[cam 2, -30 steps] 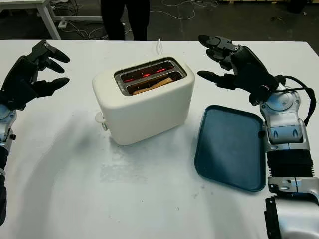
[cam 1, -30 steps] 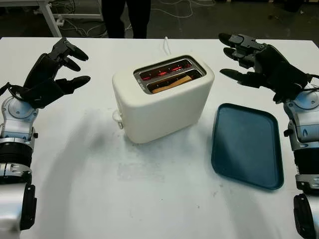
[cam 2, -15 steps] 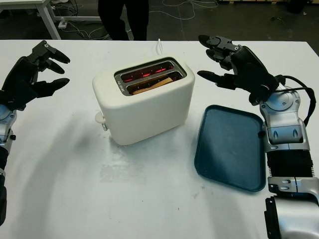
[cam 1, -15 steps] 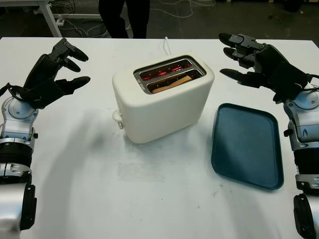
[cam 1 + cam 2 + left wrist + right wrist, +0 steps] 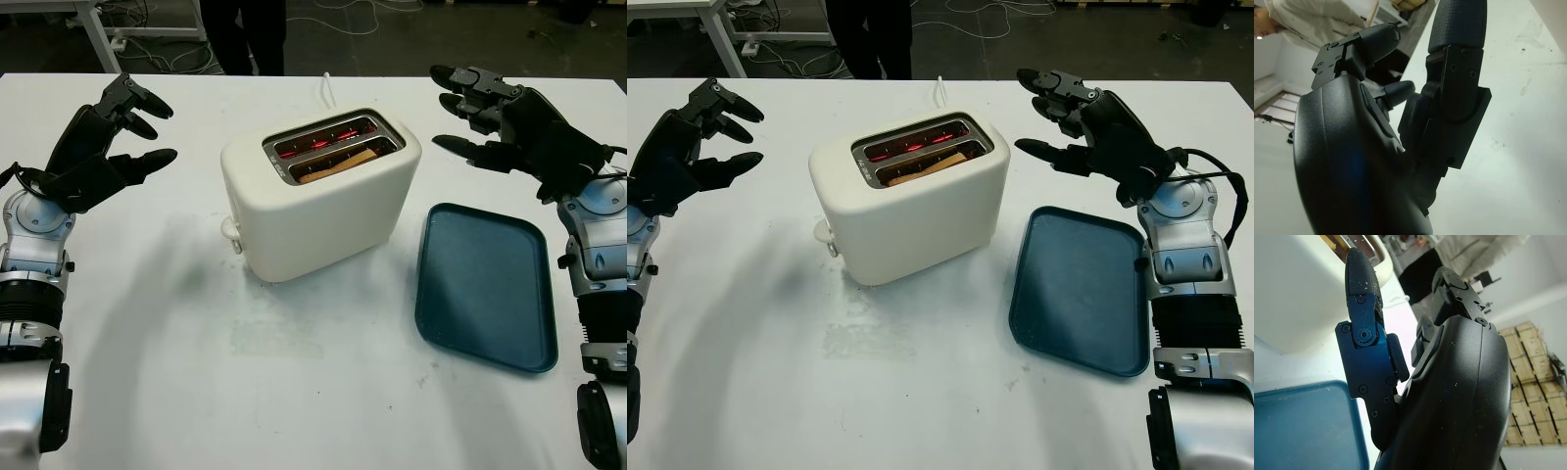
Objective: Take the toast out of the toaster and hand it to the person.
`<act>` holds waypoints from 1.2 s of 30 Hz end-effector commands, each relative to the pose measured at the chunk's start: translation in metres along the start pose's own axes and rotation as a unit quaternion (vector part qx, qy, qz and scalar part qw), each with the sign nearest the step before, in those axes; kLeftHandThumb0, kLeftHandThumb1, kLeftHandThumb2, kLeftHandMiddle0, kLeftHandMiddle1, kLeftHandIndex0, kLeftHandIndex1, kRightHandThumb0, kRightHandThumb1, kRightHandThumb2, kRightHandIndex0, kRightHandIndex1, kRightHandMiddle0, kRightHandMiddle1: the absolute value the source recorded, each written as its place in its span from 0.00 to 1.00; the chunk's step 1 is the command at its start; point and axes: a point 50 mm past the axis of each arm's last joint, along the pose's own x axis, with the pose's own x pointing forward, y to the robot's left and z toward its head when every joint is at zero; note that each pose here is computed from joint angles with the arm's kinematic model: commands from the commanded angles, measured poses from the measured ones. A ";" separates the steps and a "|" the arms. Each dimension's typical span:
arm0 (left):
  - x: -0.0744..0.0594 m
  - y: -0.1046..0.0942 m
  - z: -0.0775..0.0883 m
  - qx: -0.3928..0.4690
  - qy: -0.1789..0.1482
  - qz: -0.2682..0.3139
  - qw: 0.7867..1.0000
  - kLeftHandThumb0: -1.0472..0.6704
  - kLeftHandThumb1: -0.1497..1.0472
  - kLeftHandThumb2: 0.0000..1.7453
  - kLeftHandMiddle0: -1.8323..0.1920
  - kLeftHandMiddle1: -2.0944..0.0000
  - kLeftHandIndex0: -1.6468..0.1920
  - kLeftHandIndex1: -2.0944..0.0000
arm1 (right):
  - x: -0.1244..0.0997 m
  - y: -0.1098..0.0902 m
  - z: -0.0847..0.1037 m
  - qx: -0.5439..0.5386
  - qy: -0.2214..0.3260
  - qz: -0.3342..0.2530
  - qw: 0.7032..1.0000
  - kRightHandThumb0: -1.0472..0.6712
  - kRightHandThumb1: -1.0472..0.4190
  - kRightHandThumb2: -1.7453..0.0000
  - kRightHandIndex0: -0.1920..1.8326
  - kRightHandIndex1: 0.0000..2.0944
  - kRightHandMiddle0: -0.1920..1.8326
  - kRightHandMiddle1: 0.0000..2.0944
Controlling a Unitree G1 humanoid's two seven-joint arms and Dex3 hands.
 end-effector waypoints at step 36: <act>0.000 0.006 0.003 0.010 -0.005 0.008 1.000 0.00 0.89 0.19 0.91 0.25 0.90 0.31 | -0.001 -0.003 0.001 0.005 -0.015 -0.004 1.000 0.22 0.09 0.88 0.20 0.00 0.22 0.00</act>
